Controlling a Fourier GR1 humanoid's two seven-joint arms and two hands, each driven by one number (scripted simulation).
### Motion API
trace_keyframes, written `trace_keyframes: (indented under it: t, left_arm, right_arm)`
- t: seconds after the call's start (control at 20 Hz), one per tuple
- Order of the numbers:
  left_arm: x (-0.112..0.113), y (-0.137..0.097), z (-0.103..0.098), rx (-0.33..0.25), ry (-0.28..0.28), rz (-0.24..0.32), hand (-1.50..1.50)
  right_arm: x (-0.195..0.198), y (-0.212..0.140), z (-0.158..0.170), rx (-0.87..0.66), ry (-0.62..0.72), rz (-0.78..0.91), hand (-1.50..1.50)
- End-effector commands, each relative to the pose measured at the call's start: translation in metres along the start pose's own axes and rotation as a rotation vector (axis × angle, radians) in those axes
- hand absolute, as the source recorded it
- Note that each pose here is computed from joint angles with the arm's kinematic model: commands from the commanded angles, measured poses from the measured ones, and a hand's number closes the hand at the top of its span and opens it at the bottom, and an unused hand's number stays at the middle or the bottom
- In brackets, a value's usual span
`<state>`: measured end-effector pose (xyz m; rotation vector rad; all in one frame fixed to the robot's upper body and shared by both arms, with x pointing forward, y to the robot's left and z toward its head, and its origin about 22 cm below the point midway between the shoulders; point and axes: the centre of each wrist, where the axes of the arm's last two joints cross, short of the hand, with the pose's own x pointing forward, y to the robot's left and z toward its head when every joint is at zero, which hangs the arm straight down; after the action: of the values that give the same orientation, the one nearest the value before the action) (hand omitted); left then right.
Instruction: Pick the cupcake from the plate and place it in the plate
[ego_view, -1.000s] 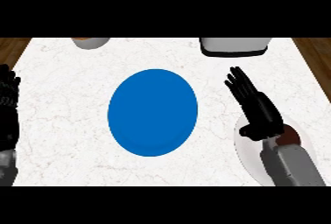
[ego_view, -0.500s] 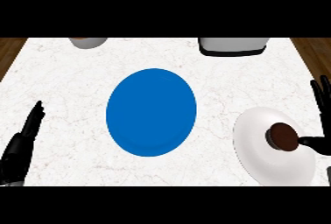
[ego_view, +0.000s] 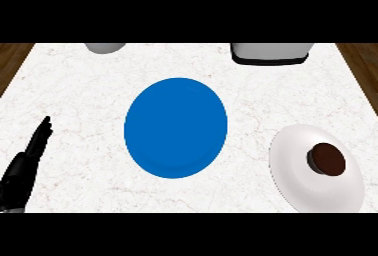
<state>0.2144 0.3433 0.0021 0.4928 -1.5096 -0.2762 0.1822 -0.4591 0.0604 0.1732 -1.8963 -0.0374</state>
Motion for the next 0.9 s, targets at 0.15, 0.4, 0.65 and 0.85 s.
trace_keyframes:
  t: [0.15, 0.4, 0.65, 0.85]
  left_arm:
    - [-0.008, 0.005, 0.009, -0.024, 0.005, -0.002, 0.0]
    - [-0.004, -0.022, -0.001, -0.025, -0.015, 0.003, 0.0]
    - [0.008, -0.005, -0.002, -0.026, -0.028, -0.009, 0.0]
    - [0.006, -0.013, -0.002, -0.017, -0.023, 0.008, 0.0]
  right_arm:
    - [0.059, -0.02, -0.011, 0.22, 0.219, 0.356, -1.5]
    - [0.056, -0.026, -0.037, 0.262, 0.33, 0.469, -1.5]
    - [0.047, -0.017, -0.06, 0.378, 0.455, 0.553, -1.5]
    - [0.027, -0.003, -0.074, 0.449, 0.527, 0.596, -1.5]
